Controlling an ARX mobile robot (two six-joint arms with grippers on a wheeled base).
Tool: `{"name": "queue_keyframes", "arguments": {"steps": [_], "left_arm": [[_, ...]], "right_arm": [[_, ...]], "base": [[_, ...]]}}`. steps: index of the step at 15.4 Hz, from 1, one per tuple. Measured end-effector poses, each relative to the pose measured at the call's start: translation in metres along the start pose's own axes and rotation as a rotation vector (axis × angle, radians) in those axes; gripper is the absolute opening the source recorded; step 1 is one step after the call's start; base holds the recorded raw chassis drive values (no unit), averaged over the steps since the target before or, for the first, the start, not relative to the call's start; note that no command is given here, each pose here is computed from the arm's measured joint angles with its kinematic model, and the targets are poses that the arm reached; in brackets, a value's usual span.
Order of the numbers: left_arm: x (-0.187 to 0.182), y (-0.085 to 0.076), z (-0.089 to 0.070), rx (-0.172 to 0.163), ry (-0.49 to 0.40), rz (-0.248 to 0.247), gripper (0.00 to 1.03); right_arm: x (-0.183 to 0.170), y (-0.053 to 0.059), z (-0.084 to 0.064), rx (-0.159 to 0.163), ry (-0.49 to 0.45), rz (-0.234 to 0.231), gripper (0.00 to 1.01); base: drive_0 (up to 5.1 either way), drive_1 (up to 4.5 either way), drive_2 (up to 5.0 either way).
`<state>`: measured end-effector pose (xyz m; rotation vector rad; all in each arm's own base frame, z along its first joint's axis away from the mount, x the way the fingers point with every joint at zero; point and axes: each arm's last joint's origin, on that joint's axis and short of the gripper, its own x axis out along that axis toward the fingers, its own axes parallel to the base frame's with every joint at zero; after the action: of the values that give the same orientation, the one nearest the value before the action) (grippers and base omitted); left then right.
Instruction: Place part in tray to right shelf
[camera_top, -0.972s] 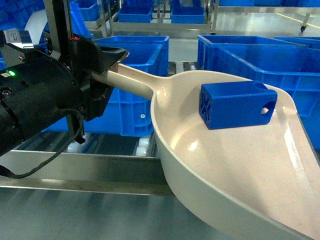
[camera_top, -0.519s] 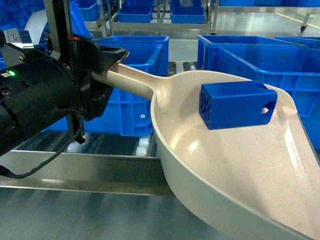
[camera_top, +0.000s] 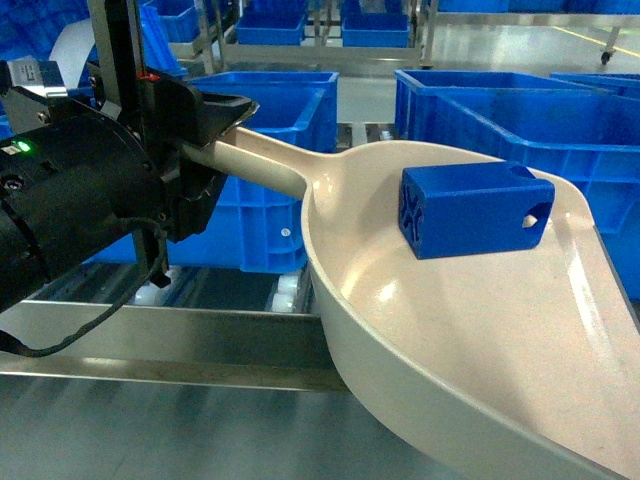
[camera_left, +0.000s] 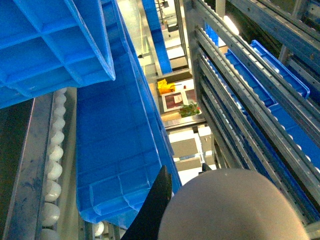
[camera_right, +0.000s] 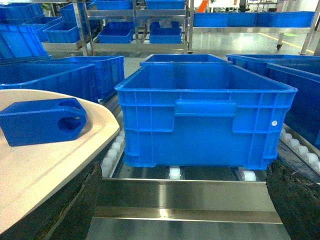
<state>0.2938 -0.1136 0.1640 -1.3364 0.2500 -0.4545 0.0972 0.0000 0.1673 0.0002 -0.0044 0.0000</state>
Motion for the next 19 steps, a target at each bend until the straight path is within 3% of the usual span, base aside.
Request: {"name": "queue_keyframes", "arguments": {"steps": [2,3,4,6,9,12,14,15,17,19], "left_arm": [[0.000,0.000,0.000,-0.001,-0.001,0.003,0.13],[-0.001,0.000,0.000,-0.036,-0.039,0.092,0.13],[-0.002,-0.002,0.000,-0.045,-0.059,0.103,0.13],[-0.007,-0.008,-0.001,-0.069,-0.047,0.052,0.13],[-0.026,-0.012,-0.003,-0.074,-0.022,0.042,0.13],[-0.041,-0.043,0.015,-0.053,-0.075,-0.018,0.13],[-0.039,-0.069,0.039,-0.024,-0.145,-0.040,0.13],[-0.035,-0.080,0.053,-0.010,-0.206,-0.025,0.13],[-0.024,-0.093,0.090,0.028,-0.352,0.027,0.13],[0.002,-0.101,0.134,0.102,-0.493,0.121,0.13]], "right_arm": [[0.000,0.000,0.000,0.000,0.000,0.000,0.98],[0.000,0.000,0.000,0.000,0.000,0.000,0.98],[0.000,0.000,0.000,0.000,0.000,0.000,0.98],[0.000,0.000,0.000,0.000,0.000,0.000,0.98],[0.000,0.000,0.000,0.000,0.000,0.000,0.98],[0.000,0.000,0.000,0.000,0.000,0.000,0.98],[0.000,0.000,0.000,0.000,0.000,0.000,0.98],[0.000,0.000,0.000,0.000,0.000,0.000,0.98],[0.000,0.000,0.000,0.000,0.000,0.000,0.98],[0.000,0.000,0.000,0.000,0.000,0.000,0.98]], "base": [[0.0,0.00,0.0],[0.0,0.00,0.0],[0.0,0.00,0.0],[0.0,0.00,0.0],[0.0,0.00,0.0],[0.0,0.00,0.0],[0.0,0.00,0.0],[0.0,0.00,0.0],[0.0,0.00,0.0],[0.0,0.00,0.0]]}}
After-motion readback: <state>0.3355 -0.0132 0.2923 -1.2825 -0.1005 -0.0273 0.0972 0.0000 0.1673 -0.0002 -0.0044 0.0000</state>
